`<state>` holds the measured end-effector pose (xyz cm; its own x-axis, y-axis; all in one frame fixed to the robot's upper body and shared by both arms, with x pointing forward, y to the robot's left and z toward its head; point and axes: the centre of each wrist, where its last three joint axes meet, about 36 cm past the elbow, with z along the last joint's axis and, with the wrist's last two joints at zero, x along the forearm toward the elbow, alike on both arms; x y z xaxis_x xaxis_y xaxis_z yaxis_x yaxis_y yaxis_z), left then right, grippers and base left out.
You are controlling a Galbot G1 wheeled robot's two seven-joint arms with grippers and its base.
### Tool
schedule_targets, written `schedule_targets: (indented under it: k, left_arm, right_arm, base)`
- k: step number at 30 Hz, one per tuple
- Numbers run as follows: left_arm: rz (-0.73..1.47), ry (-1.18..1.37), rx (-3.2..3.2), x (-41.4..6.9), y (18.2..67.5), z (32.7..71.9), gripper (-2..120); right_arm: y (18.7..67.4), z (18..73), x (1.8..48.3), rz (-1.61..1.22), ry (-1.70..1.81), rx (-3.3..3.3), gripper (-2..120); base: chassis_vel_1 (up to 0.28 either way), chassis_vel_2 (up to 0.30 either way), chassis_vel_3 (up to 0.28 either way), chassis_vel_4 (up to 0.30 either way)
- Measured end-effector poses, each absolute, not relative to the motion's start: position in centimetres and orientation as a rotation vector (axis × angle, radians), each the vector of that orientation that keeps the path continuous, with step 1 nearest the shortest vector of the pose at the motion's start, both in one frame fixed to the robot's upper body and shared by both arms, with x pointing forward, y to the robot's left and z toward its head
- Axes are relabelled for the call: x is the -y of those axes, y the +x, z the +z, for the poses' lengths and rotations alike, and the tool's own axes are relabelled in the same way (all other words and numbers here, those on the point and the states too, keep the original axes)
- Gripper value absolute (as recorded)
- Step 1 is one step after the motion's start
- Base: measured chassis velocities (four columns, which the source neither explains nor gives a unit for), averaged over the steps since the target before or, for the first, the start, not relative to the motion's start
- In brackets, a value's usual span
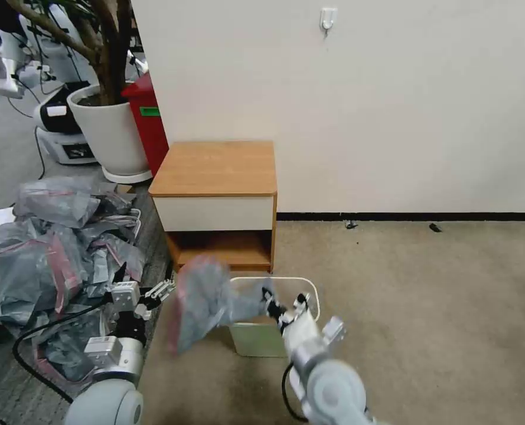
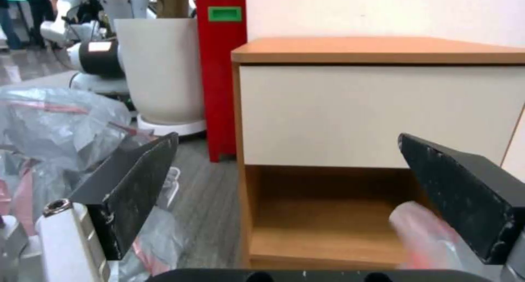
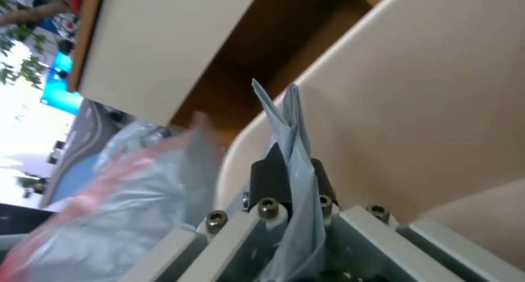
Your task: Pick up the garbage bag from the table and place it over the trash can.
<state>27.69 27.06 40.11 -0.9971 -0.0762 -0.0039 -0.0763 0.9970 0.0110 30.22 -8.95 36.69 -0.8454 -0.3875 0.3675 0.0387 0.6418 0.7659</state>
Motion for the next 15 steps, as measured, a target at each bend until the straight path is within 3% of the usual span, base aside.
schedule_targets:
  k: [15]
  left_arm:
    - [0.022, -0.106, -3.132, -27.0, 27.8, 40.2, 100]
  right_arm:
    - [30.4, 34.7, 9.2, -0.906, 0.271, 2.488, 0]
  base:
    - [0.0, 0.0, 0.0, 0.0]
